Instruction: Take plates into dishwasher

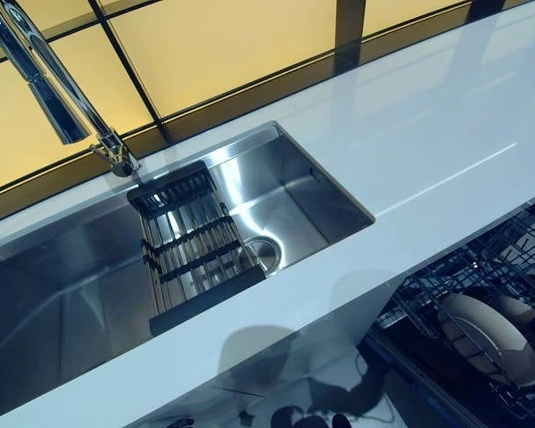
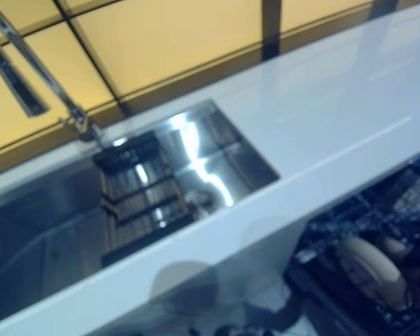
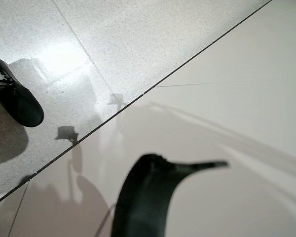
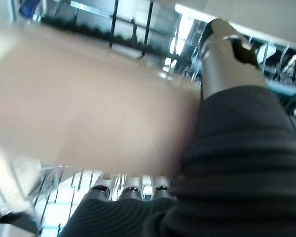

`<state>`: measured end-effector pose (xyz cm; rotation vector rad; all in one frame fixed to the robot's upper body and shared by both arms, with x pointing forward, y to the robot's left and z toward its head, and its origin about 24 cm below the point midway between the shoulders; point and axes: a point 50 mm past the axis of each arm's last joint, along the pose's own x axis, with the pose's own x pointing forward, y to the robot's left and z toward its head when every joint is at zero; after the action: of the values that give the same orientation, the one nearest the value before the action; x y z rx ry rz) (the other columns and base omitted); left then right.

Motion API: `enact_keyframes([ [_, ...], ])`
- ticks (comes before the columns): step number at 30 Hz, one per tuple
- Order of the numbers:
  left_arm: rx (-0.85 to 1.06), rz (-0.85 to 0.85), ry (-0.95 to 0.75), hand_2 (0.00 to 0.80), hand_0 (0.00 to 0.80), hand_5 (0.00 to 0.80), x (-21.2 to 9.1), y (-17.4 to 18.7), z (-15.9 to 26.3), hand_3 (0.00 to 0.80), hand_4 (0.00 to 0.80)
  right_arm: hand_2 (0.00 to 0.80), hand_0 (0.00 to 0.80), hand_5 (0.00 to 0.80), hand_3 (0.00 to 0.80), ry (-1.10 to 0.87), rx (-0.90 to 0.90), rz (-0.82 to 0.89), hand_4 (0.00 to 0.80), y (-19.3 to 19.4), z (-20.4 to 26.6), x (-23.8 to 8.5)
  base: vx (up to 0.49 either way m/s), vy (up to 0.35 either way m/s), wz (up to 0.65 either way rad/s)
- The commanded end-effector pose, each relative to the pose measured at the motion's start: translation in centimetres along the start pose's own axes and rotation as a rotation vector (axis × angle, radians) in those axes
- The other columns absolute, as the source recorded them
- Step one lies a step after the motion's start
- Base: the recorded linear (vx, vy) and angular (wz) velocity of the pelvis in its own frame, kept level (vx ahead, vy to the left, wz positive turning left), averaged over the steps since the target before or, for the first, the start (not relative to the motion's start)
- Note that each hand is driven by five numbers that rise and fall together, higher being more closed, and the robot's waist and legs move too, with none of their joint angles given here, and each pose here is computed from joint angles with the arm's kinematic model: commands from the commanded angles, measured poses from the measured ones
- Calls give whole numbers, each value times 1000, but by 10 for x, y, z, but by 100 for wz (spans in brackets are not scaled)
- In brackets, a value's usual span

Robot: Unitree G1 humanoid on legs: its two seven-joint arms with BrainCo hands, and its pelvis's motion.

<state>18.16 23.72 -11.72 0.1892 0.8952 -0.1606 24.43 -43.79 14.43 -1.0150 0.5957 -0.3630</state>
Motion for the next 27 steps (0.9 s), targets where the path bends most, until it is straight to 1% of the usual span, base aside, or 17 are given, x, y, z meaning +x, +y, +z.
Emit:
enact_keyframes([
  [1,-13,29,20,0,0,0,-3,7,-7,0,0,0,0,0,0,4,-33,-80,0,-31,-1,-10,0,0,0],
  [6,-33,44,49,0,0,0,-5,10,-16,0,0,0,0,0,0,5,-41,-123,0,-55,-3,-18,45,1,-1],
  [14,-36,51,103,0,0,0,-9,13,-29,0,0,0,0,0,0,5,-10,-173,0,-79,-2,-25,26,9,-1],
  [18,-9,72,252,0,0,0,-14,12,-52,0,0,0,0,0,0,20,-11,-193,0,-94,-3,-29,76,73,0],
  [27,-12,138,441,0,0,0,-23,13,-80,0,0,0,0,0,0,51,-20,-206,0,-110,0,-30,47,98,0],
])
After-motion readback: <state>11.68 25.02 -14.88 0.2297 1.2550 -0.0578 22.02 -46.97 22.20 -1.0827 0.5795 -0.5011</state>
